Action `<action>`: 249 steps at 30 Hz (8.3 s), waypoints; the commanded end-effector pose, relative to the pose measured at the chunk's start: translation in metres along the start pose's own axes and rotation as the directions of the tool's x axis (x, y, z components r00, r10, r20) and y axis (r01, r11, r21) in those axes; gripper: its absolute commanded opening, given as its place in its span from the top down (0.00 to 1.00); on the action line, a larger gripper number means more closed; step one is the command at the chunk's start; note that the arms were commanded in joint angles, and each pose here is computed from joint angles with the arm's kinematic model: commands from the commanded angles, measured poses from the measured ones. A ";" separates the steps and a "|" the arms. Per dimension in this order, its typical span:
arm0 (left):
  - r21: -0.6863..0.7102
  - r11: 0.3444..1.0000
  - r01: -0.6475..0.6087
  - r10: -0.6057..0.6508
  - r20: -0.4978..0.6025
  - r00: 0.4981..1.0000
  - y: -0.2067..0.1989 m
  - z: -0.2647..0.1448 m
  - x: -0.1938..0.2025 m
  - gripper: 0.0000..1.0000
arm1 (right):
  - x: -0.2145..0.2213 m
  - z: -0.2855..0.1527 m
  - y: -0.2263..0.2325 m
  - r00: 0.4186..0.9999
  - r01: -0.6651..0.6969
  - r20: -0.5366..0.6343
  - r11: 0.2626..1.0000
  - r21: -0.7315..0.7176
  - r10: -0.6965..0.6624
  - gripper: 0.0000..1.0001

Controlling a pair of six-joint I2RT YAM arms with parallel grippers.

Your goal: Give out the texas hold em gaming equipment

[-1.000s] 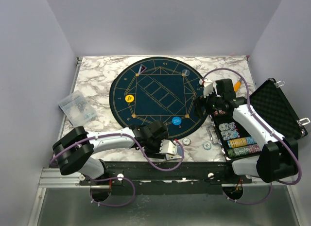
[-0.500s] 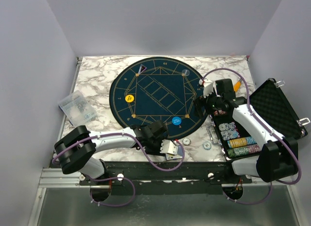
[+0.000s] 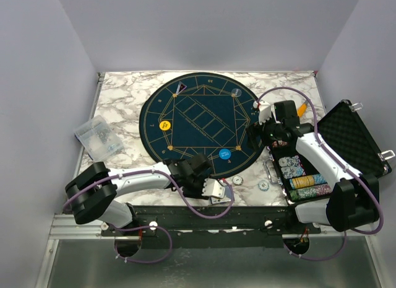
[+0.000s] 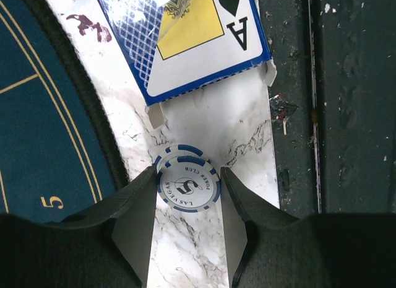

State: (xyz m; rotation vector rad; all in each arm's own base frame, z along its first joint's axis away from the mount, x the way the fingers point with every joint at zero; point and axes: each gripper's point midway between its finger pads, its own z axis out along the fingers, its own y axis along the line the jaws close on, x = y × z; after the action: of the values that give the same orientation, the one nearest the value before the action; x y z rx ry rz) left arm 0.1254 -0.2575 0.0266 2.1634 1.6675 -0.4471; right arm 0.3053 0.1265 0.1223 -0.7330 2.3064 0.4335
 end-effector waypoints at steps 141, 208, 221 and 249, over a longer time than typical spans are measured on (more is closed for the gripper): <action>0.012 0.732 0.681 -0.610 0.455 0.648 0.103 -0.150 0.020 0.19 | -0.018 0.013 0.079 0.981 0.195 0.033 0.934 -0.300 -0.194 0.08; 0.062 0.407 0.911 -0.699 0.664 0.267 0.105 -0.220 0.111 0.21 | 0.011 0.140 0.194 0.509 0.779 0.162 0.372 -0.505 -0.845 0.55; 0.060 0.410 0.910 -0.697 0.665 0.270 0.105 -0.220 0.111 0.21 | 0.005 0.138 0.188 0.537 0.763 0.144 0.406 -0.502 -0.832 0.51; 0.065 0.408 0.911 -0.699 0.664 0.266 0.106 -0.220 0.111 0.22 | -0.066 0.147 0.100 0.769 0.608 0.047 0.706 -0.363 -0.637 0.63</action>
State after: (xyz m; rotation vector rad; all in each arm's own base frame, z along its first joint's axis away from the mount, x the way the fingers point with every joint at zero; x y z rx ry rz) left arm 0.2593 -0.0803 0.1711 0.5232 2.1471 -0.8931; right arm 0.3153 0.3144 0.0690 -1.8560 1.7537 0.5480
